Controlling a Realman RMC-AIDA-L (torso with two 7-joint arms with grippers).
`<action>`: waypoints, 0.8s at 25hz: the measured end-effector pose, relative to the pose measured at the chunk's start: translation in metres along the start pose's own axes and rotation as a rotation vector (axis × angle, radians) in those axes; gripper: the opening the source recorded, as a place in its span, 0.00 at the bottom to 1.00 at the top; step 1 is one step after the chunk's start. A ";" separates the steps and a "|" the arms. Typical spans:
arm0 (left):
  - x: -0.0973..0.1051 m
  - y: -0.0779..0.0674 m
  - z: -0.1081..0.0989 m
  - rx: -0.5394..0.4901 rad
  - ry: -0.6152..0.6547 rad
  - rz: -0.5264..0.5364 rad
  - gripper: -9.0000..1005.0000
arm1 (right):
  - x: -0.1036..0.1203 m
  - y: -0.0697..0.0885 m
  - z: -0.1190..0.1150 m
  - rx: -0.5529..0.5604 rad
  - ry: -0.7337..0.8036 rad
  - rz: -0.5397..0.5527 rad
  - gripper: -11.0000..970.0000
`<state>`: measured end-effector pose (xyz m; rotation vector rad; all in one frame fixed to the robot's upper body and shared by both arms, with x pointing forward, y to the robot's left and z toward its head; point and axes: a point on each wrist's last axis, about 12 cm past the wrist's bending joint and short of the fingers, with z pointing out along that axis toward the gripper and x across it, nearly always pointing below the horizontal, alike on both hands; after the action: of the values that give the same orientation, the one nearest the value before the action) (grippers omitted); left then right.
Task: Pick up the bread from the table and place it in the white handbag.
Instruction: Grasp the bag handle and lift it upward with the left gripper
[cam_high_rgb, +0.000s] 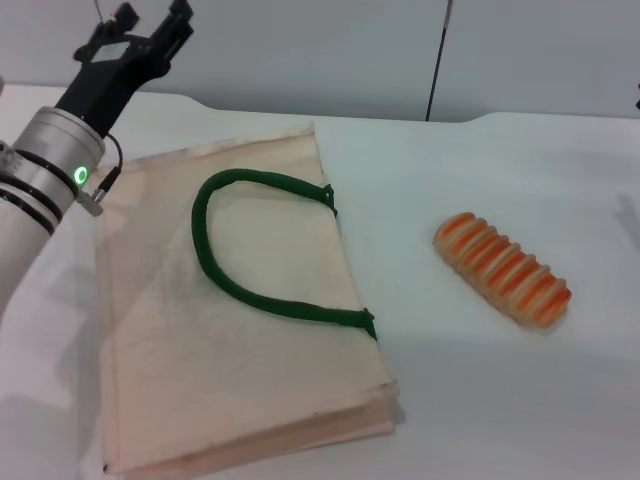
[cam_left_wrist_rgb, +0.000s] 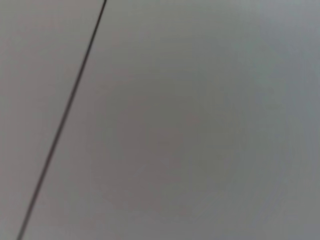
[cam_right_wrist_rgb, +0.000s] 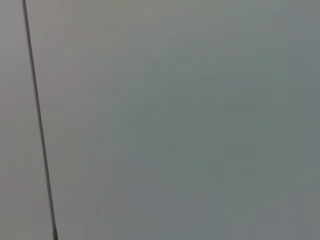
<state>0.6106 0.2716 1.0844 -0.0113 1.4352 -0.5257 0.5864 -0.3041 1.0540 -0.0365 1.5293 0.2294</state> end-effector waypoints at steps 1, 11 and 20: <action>-0.002 0.000 0.000 0.026 0.012 -0.004 0.83 | 0.000 0.000 0.000 0.000 0.000 0.000 0.91; -0.052 0.031 0.012 0.238 0.413 -0.095 0.82 | 0.000 -0.001 0.000 0.002 0.000 -0.002 0.90; -0.088 0.035 0.011 0.282 0.756 -0.110 0.79 | 0.000 -0.001 -0.001 0.004 0.003 -0.002 0.90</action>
<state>0.6287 0.3302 1.1577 0.3699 2.0855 -0.8761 0.5857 -0.3055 1.0533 -0.0351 1.5328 0.2244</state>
